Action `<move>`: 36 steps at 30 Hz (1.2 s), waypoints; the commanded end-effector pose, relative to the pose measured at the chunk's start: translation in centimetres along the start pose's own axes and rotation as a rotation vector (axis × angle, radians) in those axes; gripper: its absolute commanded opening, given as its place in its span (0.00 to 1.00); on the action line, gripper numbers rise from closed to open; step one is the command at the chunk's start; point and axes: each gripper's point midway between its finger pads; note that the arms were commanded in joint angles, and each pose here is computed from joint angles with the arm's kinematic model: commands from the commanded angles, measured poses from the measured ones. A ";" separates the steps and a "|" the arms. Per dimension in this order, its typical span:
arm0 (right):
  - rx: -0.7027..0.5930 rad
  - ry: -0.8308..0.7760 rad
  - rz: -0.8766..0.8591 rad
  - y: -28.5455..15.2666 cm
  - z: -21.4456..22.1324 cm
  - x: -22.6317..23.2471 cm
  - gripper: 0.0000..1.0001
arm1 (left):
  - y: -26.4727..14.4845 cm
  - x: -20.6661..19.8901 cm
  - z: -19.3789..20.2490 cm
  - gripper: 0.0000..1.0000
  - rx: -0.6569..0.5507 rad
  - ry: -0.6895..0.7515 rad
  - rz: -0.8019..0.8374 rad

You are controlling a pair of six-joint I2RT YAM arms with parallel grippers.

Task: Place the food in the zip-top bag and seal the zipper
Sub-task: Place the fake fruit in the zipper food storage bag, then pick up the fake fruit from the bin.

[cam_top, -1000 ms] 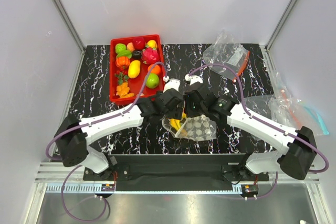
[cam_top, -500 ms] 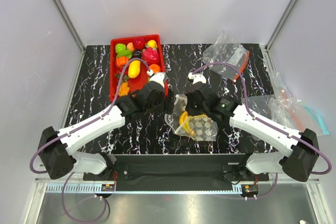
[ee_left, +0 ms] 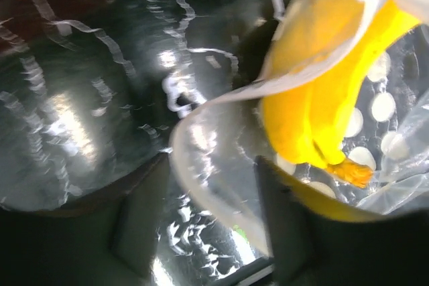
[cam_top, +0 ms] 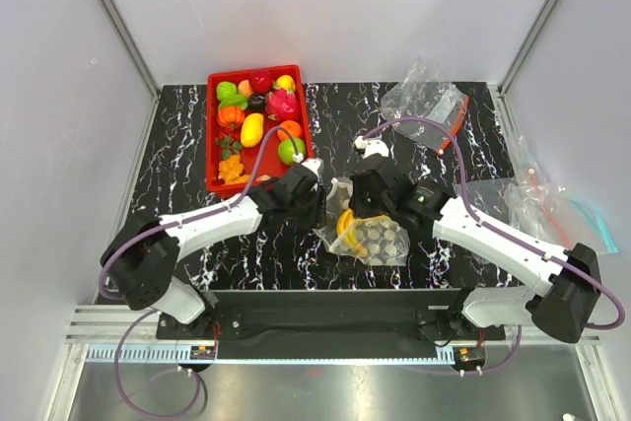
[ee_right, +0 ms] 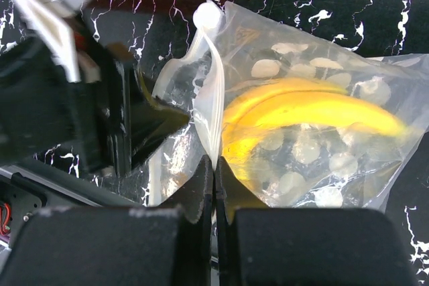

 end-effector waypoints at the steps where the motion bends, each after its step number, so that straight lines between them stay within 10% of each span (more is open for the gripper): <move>1: -0.093 0.031 -0.003 -1.6 -2.7 0.2 0.00 | 0.4 -3.6 -0.2 0.44 0.017 -0.001 0.180; 5: -0.089 0.028 0.022 -1.9 -2.2 -0.4 0.00 | -0.7 -3.9 -1.0 0.00 -0.029 -0.006 0.196; 16: -0.009 0.022 0.223 -1.7 -0.3 -4.7 0.00 | -10.6 -10.4 -3.2 0.00 -0.124 0.074 0.390; 25: -0.077 0.014 0.305 -6.6 -3.0 -7.0 0.00 | -11.2 -11.2 -3.3 0.05 -0.108 0.099 0.412; 29: -0.160 0.028 0.293 -9.7 -5.3 -7.2 0.00 | -12.3 -11.3 -4.4 0.13 -0.149 0.117 0.406; 33: -0.175 0.015 0.293 -10.3 -6.0 -7.2 0.00 | -12.1 -10.4 -5.4 0.67 -0.172 0.112 0.352; 36: -0.120 -0.010 0.323 -8.7 -5.1 -7.4 0.00 | -11.6 -7.9 -7.1 0.87 -0.222 0.069 0.292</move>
Point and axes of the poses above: each gripper's point midway between its finger pads, its own y axis out along the fingers, its own x axis along the line the jaws close on, z = x × y, and after that the axes turned 11 degrees about -y, right-handed
